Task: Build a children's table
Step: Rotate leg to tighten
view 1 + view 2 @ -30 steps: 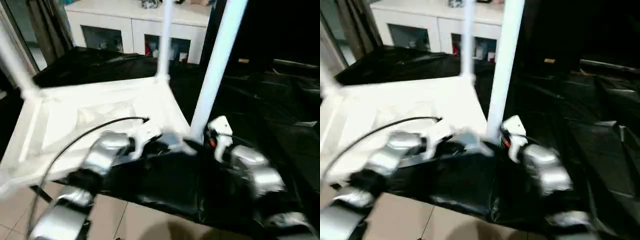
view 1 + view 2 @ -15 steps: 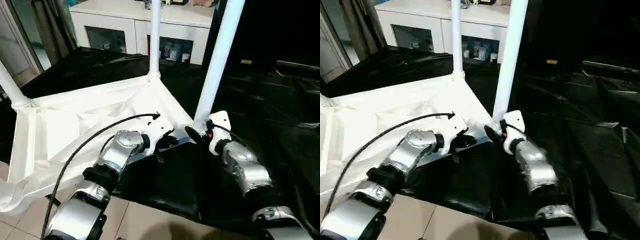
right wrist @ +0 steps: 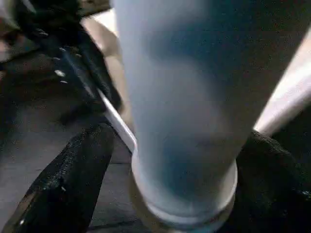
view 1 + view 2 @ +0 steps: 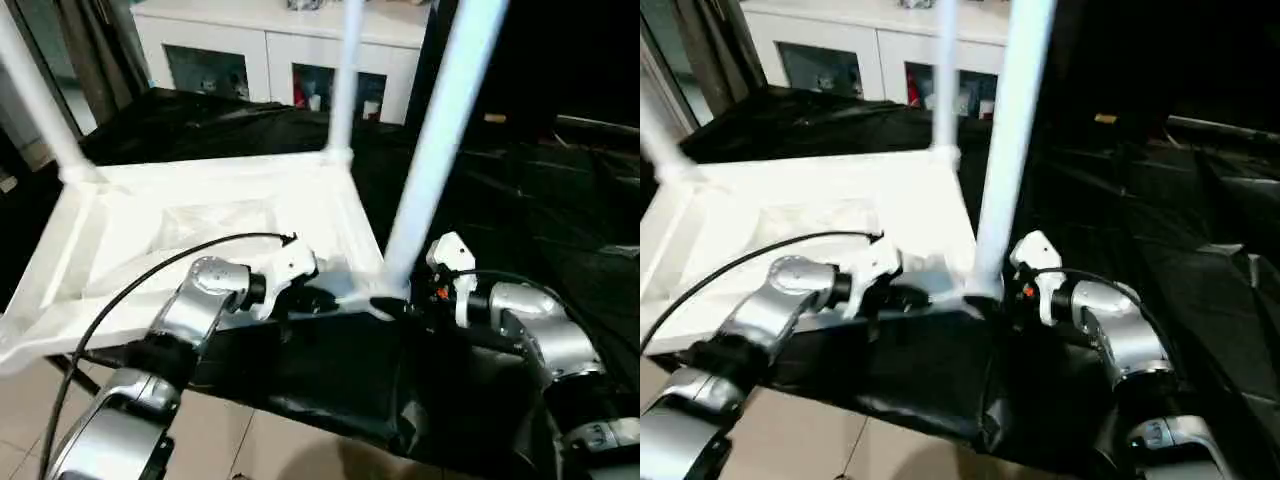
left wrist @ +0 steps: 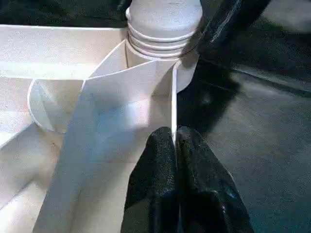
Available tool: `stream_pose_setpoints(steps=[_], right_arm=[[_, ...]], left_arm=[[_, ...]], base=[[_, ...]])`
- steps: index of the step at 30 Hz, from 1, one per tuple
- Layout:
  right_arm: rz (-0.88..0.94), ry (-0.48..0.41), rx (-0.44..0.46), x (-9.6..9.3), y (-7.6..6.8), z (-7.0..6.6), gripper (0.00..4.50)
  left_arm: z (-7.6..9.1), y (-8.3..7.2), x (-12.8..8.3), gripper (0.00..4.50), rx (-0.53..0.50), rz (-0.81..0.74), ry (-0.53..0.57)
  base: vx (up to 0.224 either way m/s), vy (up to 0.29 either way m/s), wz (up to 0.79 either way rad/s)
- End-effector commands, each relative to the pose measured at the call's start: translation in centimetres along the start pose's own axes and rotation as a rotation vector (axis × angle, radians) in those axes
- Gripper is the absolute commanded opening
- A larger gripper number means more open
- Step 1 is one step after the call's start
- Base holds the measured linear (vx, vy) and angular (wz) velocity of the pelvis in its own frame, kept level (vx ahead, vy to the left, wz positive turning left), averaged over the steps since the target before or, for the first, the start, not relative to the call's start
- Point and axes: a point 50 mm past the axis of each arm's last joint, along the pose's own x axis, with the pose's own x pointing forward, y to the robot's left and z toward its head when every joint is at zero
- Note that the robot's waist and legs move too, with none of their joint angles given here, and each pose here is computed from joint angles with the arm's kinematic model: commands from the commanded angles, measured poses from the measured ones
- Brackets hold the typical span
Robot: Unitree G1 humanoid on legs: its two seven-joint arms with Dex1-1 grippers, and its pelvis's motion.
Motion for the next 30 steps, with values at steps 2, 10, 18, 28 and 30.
stream_pose_setpoints(steps=[2, 10, 18, 28, 30], right_arm=[[0.050, 0.013, 0.005, -0.6, 0.3, -0.1, 3.91], [0.118, 0.060, 0.010, -0.6, 0.8, -0.6, 3.17], [0.105, 0.067, 0.008, -0.6, 0.6, -0.7, 2.61], [-0.293, 0.104, 0.105, 2.6, -0.4, -3.0, 2.56], [-0.426, 0.077, 0.160, 4.0, -0.6, -3.0, 2.56]], left_arm=[[-0.1, -0.7, 0.0, 0.00, -0.030, -0.046, -0.055], [-0.5, -1.1, -0.2, 0.00, -0.044, -0.068, -0.056], [-0.5, -1.1, -0.3, 0.00, -0.044, -0.057, -0.055], [-0.2, 0.4, 2.2, 0.00, -0.087, 0.186, 0.006], [0.3, 0.9, 3.3, 0.00, -0.105, 0.272, 0.008]], base=[[0.000, 0.000, 0.00], [0.000, 0.000, 0.00], [0.000, 0.000, 0.00], [0.000, 0.000, 0.00], [0.000, 0.000, 0.00]])
